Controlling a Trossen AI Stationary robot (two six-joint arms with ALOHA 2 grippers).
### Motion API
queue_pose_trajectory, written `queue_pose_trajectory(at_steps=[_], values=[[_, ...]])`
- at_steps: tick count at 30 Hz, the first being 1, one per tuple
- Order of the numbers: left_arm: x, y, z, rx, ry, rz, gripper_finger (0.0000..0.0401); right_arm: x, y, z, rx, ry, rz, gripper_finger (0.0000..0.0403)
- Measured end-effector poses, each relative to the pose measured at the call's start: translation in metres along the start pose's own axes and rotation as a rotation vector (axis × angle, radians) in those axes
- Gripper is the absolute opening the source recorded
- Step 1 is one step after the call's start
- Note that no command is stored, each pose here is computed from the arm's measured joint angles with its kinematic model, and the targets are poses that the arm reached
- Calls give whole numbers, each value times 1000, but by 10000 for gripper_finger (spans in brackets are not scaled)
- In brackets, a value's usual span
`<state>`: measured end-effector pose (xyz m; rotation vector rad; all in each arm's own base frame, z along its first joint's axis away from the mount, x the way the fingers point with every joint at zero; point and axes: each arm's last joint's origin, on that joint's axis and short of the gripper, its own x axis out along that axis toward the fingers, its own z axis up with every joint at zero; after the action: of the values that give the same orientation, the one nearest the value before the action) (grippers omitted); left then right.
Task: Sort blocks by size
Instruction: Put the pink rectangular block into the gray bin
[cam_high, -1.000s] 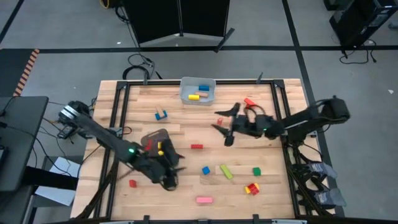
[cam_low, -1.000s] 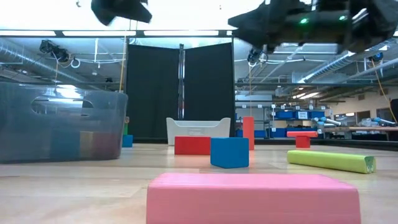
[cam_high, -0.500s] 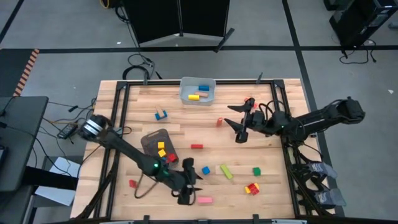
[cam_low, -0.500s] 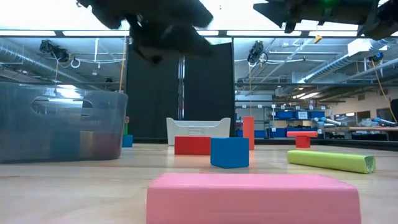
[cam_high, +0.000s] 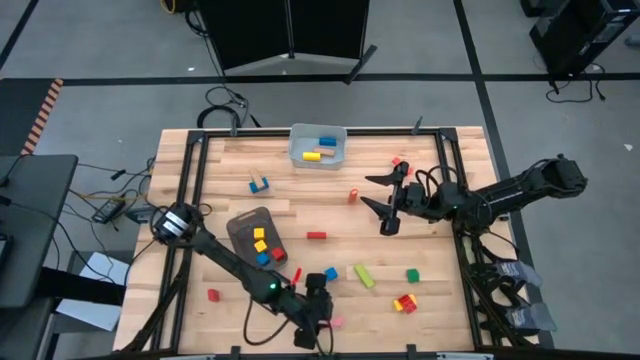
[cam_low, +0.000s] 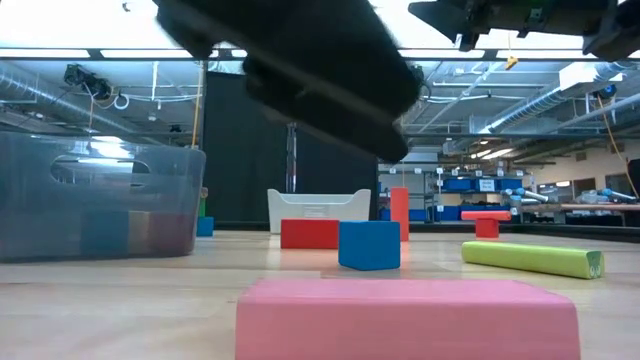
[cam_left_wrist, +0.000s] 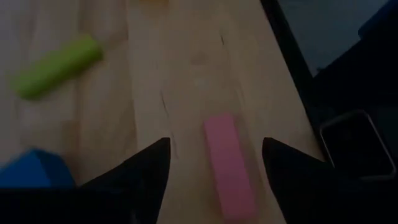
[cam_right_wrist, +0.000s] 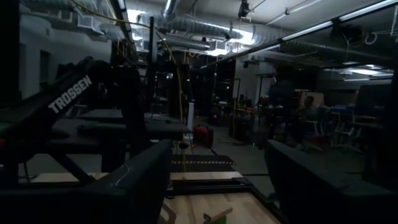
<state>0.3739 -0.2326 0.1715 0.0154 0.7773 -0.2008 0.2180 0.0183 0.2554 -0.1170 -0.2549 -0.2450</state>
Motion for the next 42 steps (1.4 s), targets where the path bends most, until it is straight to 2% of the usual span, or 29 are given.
queue_pose_trajectory(at_steps=[6,11,20,25,33,42], values=[[10,-8,-14,-68,47,-2,289,-1,2,0,3,-1,4,268],[17,-17,-24,-79,61,7,285,-1,2,0,3,4,-1,266],[32,-16,-38,-94,83,81,268,-1,3,0,2,12,-8,265],[36,-15,-42,-108,92,112,227,-1,3,-1,1,16,-9,261],[42,-13,-49,-135,126,129,107,-1,3,-2,-3,24,-8,261],[32,-14,-38,-68,72,104,107,-1,3,-2,-5,27,-7,259]])
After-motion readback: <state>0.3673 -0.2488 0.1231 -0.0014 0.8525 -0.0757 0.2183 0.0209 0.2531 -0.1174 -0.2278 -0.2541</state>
